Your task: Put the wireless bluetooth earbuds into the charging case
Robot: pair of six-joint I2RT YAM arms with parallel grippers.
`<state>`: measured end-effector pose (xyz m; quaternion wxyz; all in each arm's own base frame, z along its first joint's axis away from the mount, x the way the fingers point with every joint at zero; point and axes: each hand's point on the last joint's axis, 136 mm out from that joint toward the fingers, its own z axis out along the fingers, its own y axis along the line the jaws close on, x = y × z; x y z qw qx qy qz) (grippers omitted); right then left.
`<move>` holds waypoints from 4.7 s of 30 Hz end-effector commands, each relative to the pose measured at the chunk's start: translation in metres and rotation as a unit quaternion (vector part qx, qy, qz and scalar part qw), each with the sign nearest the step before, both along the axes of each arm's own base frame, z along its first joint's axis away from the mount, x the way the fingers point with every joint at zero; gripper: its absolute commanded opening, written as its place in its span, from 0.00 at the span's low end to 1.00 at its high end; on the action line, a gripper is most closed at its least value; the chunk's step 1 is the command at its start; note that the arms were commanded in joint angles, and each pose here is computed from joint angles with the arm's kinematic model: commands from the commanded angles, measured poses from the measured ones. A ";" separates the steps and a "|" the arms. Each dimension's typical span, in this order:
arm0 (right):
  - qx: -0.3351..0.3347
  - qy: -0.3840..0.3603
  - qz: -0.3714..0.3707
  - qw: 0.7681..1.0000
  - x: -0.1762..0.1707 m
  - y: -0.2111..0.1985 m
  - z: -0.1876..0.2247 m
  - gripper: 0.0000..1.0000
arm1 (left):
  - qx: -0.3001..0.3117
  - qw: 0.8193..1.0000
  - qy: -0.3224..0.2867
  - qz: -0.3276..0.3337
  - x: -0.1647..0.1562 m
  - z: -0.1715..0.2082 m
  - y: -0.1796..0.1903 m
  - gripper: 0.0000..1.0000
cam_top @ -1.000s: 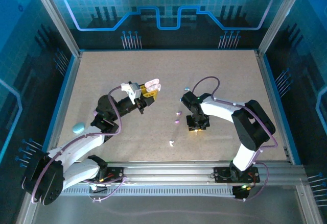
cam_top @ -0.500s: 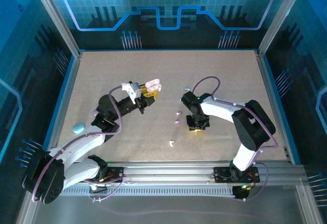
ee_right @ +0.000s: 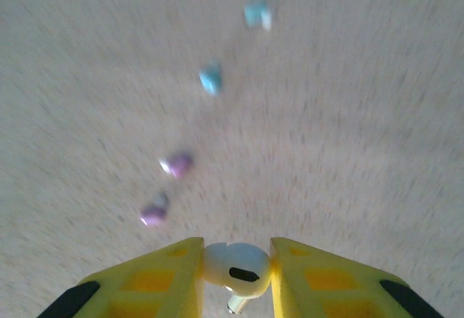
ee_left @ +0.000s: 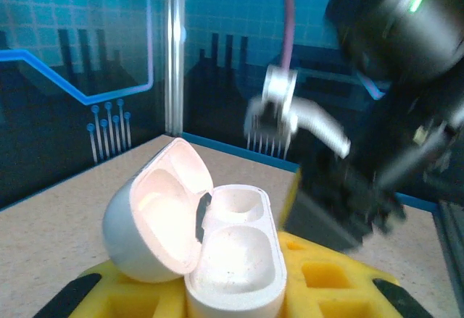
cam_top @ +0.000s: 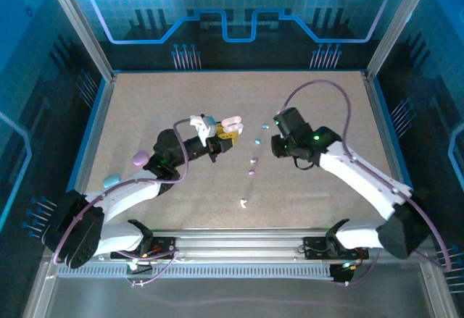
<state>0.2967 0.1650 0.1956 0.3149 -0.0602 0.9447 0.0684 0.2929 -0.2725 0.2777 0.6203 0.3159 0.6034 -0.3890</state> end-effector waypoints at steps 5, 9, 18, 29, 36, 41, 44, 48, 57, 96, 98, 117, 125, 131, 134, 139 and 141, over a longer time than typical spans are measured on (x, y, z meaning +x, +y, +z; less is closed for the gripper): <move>0.035 -0.205 0.049 0.977 0.013 0.010 0.131 0.29 | -0.036 0.998 -0.027 -0.034 -0.003 0.027 -0.030 0.25; 0.055 -0.231 0.092 0.967 0.008 0.032 0.154 0.29 | -0.039 0.998 -0.025 -0.042 -0.005 0.028 -0.040 0.25; 0.089 -0.229 0.160 0.956 -0.003 0.070 0.153 0.30 | -0.044 0.998 -0.025 -0.044 -0.005 0.033 -0.047 0.25; 0.101 -0.229 0.174 0.952 -0.009 0.073 0.152 0.30 | -0.056 0.997 -0.019 -0.040 -0.003 0.039 -0.047 0.25; 0.109 -0.225 0.184 0.951 -0.011 0.078 0.149 0.29 | -0.062 0.997 -0.014 -0.039 -0.003 0.042 -0.046 0.25; 0.108 -0.222 0.184 0.951 -0.010 0.080 0.145 0.29 | -0.066 0.997 -0.013 -0.039 -0.003 0.044 -0.046 0.25; 0.104 -0.219 0.188 0.952 -0.011 0.080 0.142 0.29 | -0.067 0.997 -0.015 -0.037 -0.003 0.045 -0.045 0.25; 0.107 -0.212 0.206 0.949 -0.015 0.085 0.137 0.29 | -0.071 0.997 -0.016 -0.032 -0.003 0.048 -0.043 0.25; 0.107 -0.202 0.228 0.946 -0.021 0.088 0.129 0.28 | -0.079 0.996 -0.014 -0.024 -0.001 0.052 -0.040 0.25; 0.250 -0.128 0.153 0.947 -0.014 0.065 0.159 0.61 | -0.049 0.996 -0.059 -0.043 -0.013 0.046 -0.042 0.23; 0.247 -0.125 0.150 0.949 -0.013 0.063 0.156 0.59 | -0.048 0.996 -0.061 -0.043 -0.014 0.047 -0.042 0.23; 0.244 -0.056 0.157 0.955 -0.007 0.072 0.125 0.45 | -0.050 0.995 -0.074 -0.046 -0.018 0.049 -0.040 0.23; 0.263 -0.114 0.162 0.944 -0.014 0.064 0.159 0.61 | -0.042 0.996 -0.075 -0.032 -0.016 0.044 -0.037 0.23; 0.268 -0.137 0.160 0.940 -0.019 0.058 0.172 0.68 | -0.041 0.996 -0.074 -0.032 -0.016 0.043 -0.037 0.23; 0.255 -0.142 0.152 0.944 -0.018 0.052 0.169 0.69 | -0.042 0.996 -0.075 -0.030 -0.016 0.043 -0.036 0.23; 0.206 -0.187 0.097 0.956 -0.013 0.022 0.167 0.87 | -0.041 0.996 -0.074 -0.023 -0.017 0.044 -0.032 0.23; 0.201 -0.204 0.076 0.955 -0.013 0.010 0.168 1.00 | -0.039 0.997 -0.071 -0.019 -0.017 0.044 -0.031 0.23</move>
